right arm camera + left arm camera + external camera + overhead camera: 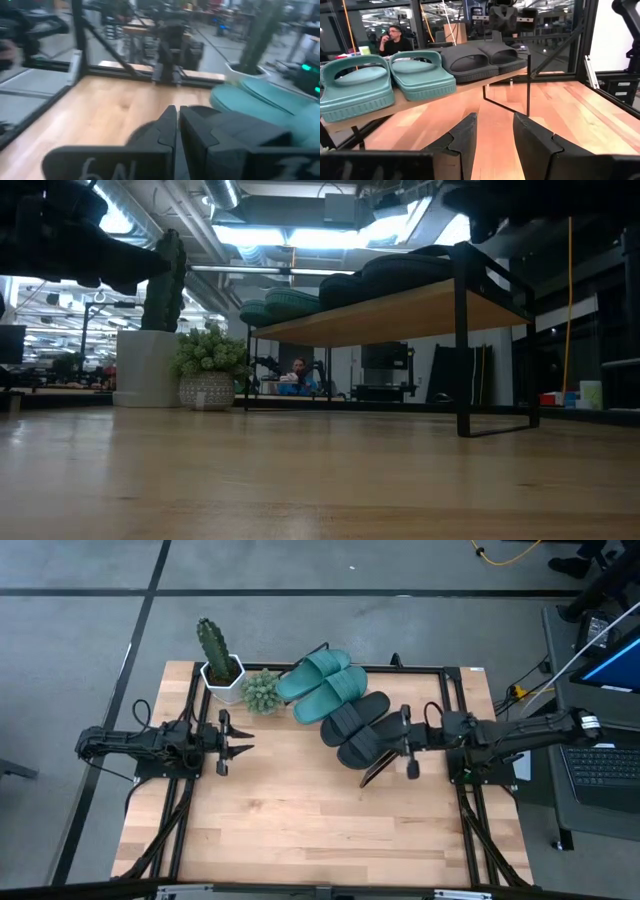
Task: Pick and place slides into the shelf
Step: Return to Home Position
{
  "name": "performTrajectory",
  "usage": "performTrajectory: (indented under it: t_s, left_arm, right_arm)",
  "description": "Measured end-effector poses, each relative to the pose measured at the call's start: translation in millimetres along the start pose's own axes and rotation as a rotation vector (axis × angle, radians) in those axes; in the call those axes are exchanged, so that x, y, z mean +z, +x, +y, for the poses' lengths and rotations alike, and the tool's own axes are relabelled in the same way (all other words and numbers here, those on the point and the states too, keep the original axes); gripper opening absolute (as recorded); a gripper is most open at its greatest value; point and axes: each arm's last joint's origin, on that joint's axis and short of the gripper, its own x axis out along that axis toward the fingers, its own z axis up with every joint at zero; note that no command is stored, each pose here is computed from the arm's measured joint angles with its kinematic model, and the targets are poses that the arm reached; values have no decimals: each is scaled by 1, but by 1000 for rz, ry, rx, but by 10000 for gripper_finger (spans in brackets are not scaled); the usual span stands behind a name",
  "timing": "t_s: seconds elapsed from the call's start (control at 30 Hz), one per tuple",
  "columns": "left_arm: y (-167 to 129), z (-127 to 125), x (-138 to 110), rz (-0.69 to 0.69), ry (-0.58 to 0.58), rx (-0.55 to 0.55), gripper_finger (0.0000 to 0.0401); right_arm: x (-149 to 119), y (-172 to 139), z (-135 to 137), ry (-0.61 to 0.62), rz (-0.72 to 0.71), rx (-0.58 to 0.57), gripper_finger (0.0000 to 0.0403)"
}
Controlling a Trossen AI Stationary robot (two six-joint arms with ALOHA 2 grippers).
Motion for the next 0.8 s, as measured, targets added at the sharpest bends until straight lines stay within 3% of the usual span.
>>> performTrajectory:
  t_s: [0.13, 0.3, 0.5, 0.8]
  left_arm:
    - [0, 0, 0, 0, -4, 0, 119]
    - [0, 0, 0, 0, -8, -1, 119]
    - [0, 0, 0, 0, -9, 0, 119]
    - [0, 0, 0, 0, -9, 0, 119]
  right_arm:
    - [4, -11, 3, -8, -21, 103, 26]
    - [1, -21, 10, -61, -21, 153, 26]
    - [-25, -43, 10, -57, -40, 27, 26]
    - [-58, -65, 13, -51, -143, 40, 26]
